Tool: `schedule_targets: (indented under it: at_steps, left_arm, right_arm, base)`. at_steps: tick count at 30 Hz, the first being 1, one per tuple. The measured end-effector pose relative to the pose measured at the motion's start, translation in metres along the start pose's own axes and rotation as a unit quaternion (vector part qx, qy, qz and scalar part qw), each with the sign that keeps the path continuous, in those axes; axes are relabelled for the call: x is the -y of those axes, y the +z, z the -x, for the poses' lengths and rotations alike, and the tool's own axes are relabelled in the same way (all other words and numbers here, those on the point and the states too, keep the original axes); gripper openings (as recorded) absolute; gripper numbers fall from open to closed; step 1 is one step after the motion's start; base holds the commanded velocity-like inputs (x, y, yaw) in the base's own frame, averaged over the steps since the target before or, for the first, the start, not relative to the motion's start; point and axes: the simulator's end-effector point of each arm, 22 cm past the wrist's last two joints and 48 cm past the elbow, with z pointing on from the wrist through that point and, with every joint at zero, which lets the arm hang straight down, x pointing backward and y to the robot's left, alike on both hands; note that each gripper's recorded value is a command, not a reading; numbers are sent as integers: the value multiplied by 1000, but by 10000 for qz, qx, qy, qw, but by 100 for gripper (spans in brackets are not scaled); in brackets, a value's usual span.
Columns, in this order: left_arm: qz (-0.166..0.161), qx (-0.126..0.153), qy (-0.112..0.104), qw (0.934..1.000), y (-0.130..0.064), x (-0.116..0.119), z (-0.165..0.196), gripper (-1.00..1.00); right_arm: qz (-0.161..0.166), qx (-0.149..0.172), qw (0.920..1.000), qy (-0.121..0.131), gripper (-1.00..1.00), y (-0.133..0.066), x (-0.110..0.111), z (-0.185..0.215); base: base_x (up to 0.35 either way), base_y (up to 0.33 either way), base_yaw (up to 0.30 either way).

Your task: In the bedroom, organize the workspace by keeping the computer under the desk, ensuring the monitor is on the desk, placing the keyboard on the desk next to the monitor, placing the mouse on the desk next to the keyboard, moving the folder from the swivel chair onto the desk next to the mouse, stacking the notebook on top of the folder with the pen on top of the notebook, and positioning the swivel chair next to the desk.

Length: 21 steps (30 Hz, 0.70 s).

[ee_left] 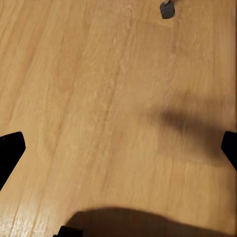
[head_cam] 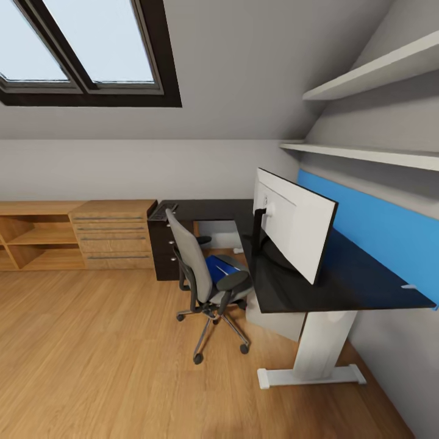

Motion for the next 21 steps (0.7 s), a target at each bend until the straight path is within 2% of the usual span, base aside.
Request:
schedule_targets:
  at_steps: [4, 6, 8, 14, 18, 21]
  left_arm:
    - [-141, -73, -34, 9999, 13, 16, 25, 100]
    - [-212, -83, -41, 9997, 18, 23, 41, 100]
    - [-321, -29, -41, 9995, 24, 34, 69, 100]
    - [-496, 163, -48, 9986, 36, 52, 120, 100]
    - [-599, 293, -91, 9977, 44, 66, 140, 100]
    - [-668, 378, -118, 9970, 49, 75, 150, 100]
  right_arm:
    - [58, -430, 9990, -81, 100, 43, -14, 22]
    - [78, -480, 9988, -95, 100, 62, -20, 40]
    - [119, -402, 9991, -83, 100, 80, -29, 67]
    - [223, -75, 9997, -1, 100, 108, -51, 116]
    - [187, 156, 9997, 28, 100, 125, -57, 151]
    - [180, 143, 9997, 8, 100, 142, -66, 187]
  base:
    - [0, 0, 0]
    - [0, 0, 0]
    - [0, 0, 0]
    - [0, 0, 0]
    - [0, 0, 0]
    - [0, 0, 0]
